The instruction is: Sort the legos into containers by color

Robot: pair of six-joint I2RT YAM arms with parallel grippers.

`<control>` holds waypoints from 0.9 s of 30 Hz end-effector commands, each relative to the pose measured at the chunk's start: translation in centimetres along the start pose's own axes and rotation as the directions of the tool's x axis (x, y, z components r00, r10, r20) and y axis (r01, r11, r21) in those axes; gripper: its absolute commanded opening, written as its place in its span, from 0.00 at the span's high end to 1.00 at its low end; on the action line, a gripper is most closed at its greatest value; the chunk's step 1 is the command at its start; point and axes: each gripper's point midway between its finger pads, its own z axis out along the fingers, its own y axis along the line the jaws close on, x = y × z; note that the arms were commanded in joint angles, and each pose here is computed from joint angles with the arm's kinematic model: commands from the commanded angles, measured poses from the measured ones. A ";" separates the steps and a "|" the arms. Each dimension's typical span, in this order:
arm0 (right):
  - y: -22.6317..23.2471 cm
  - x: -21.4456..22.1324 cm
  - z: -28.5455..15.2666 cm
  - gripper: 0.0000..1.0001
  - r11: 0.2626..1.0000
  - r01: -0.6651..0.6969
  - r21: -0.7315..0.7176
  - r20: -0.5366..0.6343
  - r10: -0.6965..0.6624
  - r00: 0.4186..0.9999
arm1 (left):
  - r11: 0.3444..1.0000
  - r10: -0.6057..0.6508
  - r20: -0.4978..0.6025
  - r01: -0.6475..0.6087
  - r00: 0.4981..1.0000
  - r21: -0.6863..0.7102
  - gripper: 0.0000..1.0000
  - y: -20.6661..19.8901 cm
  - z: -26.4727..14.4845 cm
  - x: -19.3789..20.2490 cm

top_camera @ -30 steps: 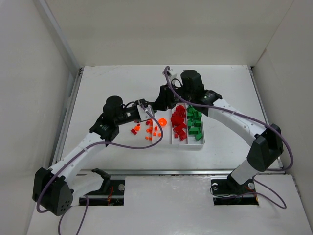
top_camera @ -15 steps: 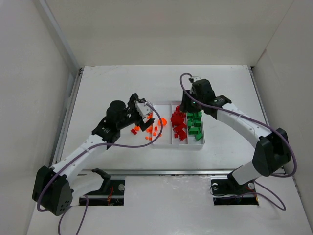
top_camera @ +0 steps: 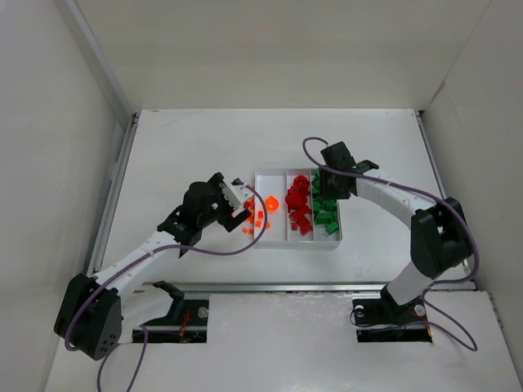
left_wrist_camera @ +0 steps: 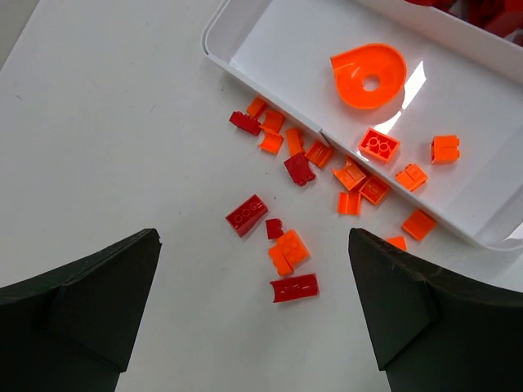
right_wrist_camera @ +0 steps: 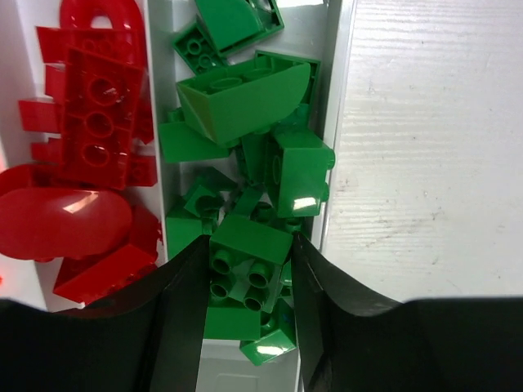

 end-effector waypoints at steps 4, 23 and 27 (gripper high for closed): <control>0.5 -2.4 -1.5 0.45 0.999 0.032 -0.006 0.058 -0.031 0.998 | 0.993 0.107 0.002 -0.107 0.994 0.042 0.00 0.1 0.0 0.5; 2.1 -10.3 -7.4 0.29 0.983 0.123 -0.134 0.264 -0.084 0.961 | 0.842 0.372 -0.050 -0.314 0.927 0.439 0.56 2.3 2.8 3.4; 2.8 -11.8 -6.5 0.29 0.974 0.161 -0.159 0.276 -0.112 0.954 | 0.699 0.463 -0.025 -0.348 0.886 0.625 0.52 1.8 2.3 5.6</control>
